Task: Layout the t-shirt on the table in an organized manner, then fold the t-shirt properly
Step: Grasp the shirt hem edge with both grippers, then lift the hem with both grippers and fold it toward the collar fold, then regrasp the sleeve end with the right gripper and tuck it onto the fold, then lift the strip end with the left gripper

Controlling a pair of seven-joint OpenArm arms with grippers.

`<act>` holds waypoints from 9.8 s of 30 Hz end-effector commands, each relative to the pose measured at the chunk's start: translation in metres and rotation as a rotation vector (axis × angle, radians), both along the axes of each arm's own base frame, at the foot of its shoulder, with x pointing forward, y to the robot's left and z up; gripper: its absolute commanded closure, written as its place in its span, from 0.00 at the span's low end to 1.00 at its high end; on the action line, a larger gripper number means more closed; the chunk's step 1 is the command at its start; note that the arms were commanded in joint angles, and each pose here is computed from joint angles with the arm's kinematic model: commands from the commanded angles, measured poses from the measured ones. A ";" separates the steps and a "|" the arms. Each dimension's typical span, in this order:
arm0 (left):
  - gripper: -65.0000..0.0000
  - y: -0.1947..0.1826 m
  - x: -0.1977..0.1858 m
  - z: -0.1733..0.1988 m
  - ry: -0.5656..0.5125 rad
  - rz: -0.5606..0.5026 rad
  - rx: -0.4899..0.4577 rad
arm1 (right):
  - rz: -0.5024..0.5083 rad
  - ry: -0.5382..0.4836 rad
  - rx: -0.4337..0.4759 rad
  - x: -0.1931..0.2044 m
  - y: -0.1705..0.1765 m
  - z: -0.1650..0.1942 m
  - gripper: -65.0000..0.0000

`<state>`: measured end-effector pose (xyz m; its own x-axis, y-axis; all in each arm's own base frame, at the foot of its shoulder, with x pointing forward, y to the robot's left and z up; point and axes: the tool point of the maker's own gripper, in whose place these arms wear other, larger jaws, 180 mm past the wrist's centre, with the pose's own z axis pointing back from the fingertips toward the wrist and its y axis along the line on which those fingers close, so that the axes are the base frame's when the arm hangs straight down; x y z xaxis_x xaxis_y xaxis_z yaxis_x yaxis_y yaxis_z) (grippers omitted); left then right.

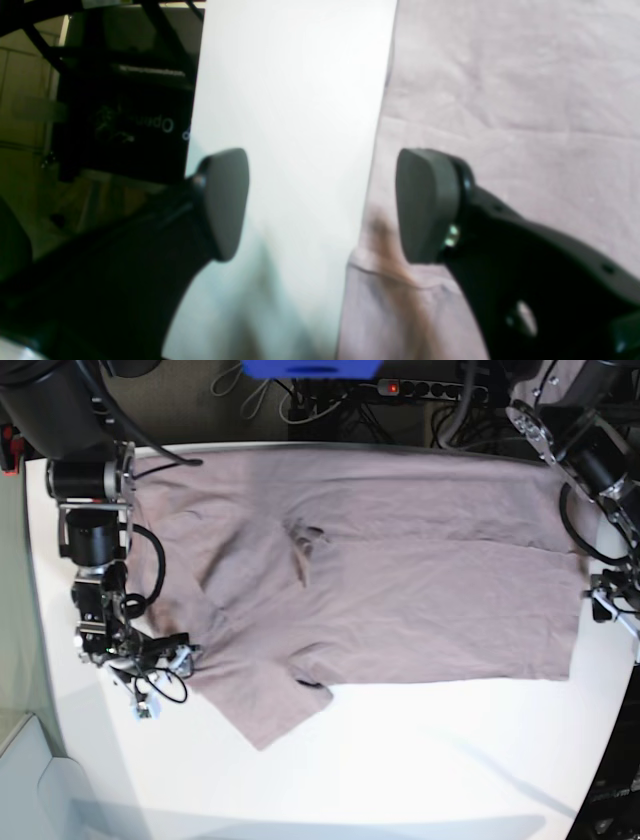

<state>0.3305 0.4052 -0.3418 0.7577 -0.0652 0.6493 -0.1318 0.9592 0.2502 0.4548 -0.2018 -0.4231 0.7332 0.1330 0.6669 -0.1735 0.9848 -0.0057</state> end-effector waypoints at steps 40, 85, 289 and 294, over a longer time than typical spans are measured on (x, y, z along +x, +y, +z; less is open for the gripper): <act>0.31 -0.040 0.134 -0.025 -0.316 -0.089 -0.254 | -0.045 0.079 -0.036 -0.026 -0.027 -0.026 1.00; 1.00 -0.059 0.096 -0.082 -0.259 -0.066 -0.320 | -0.028 0.059 -0.082 -0.044 -0.039 -0.024 1.00; 0.47 -0.062 -0.086 -0.047 -0.253 0.020 -0.353 | 0.141 0.294 -0.090 -0.270 0.014 -0.011 1.00; 0.23 -0.064 -0.078 -0.030 -0.288 -0.011 -0.326 | 0.141 0.270 -0.079 -0.267 0.016 -0.010 1.00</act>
